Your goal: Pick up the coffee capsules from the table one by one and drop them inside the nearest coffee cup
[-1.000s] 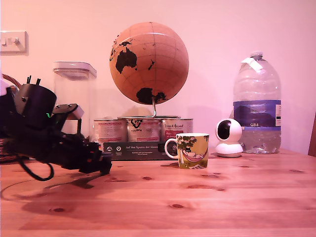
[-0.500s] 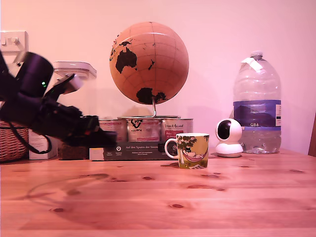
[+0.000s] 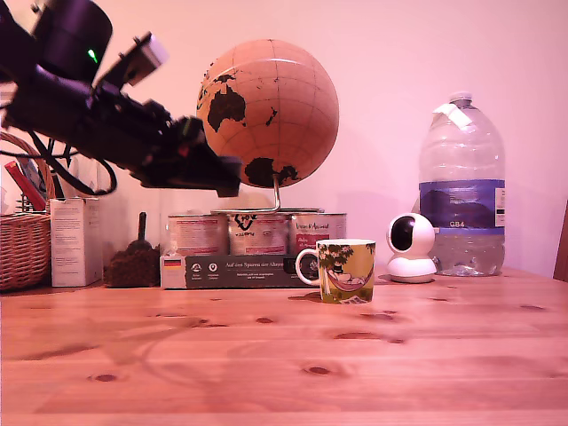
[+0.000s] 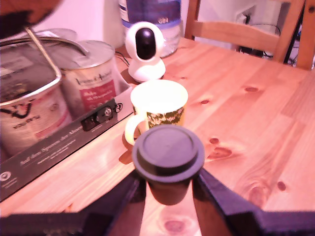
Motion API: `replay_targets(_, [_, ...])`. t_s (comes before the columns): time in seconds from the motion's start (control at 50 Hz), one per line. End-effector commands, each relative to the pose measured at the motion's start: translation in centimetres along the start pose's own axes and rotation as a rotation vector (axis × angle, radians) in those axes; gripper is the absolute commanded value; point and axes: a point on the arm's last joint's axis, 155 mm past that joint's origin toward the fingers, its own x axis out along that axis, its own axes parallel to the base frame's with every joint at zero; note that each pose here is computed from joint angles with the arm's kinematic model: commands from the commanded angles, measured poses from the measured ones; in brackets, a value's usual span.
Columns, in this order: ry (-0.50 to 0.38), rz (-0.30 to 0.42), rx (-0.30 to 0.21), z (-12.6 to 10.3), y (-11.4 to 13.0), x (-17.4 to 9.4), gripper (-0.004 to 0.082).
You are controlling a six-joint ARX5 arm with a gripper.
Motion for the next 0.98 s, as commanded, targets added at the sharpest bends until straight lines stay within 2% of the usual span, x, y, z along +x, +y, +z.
replay_targets(0.0, [0.024,-0.016,-0.022,-0.8,-0.8,-0.1,0.0054])
replay_targets(0.1, [0.041,-0.018,-0.064,-1.1,-1.1,-0.1,0.0054])
replay_targets(0.36, [0.095,-0.048,-0.106,-0.9,-2.8,0.6,0.0058])
replay_targets(0.6, [0.099,-0.047,-0.081,1.0,-4.2,1.4,0.0059])
replay_targets(0.96, [0.091,-0.034,-0.073,1.8,-4.1,1.5,0.0059])
